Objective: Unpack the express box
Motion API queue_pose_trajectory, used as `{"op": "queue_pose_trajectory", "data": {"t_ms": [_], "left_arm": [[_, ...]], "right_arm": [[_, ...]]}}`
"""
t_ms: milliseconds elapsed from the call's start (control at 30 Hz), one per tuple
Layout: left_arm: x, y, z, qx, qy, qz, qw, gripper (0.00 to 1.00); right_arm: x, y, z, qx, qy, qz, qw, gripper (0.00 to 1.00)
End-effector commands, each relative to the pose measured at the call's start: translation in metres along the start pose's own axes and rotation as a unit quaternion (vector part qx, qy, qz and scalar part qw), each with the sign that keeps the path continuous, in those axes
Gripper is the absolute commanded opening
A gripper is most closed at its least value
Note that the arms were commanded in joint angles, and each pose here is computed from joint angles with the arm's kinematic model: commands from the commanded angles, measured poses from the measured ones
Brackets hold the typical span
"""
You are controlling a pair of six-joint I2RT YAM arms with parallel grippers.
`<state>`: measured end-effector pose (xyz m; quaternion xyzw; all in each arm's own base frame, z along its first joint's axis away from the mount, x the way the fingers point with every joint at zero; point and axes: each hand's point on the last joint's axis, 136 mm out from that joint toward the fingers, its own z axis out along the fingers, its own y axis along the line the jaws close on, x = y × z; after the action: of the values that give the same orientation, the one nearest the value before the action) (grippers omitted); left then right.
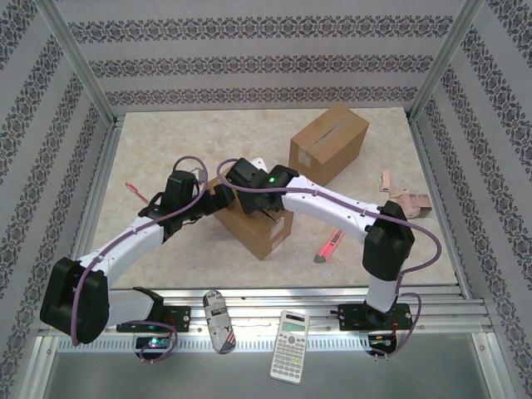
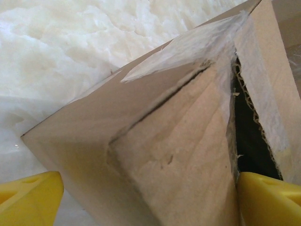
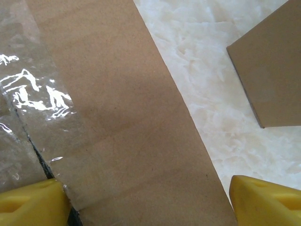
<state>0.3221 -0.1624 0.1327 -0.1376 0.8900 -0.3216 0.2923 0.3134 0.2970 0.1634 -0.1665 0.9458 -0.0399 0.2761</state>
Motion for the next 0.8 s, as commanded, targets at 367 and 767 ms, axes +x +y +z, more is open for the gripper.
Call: {"op": "queue_pose_trajectory", "data": {"t_ms": [367, 767], "left_arm": [[0.049, 0.045, 0.010, -0.062, 0.090, -0.006, 0.994, 0.94], [0.055, 0.056, 0.012, -0.086, 0.106, 0.006, 0.991, 0.95]], "right_arm": [[-0.046, -0.046, -0.036, 0.168, -0.079, -0.051, 0.981, 0.75], [-0.085, -0.066, -0.075, 0.194, -0.137, -0.061, 0.969, 0.74]]}}
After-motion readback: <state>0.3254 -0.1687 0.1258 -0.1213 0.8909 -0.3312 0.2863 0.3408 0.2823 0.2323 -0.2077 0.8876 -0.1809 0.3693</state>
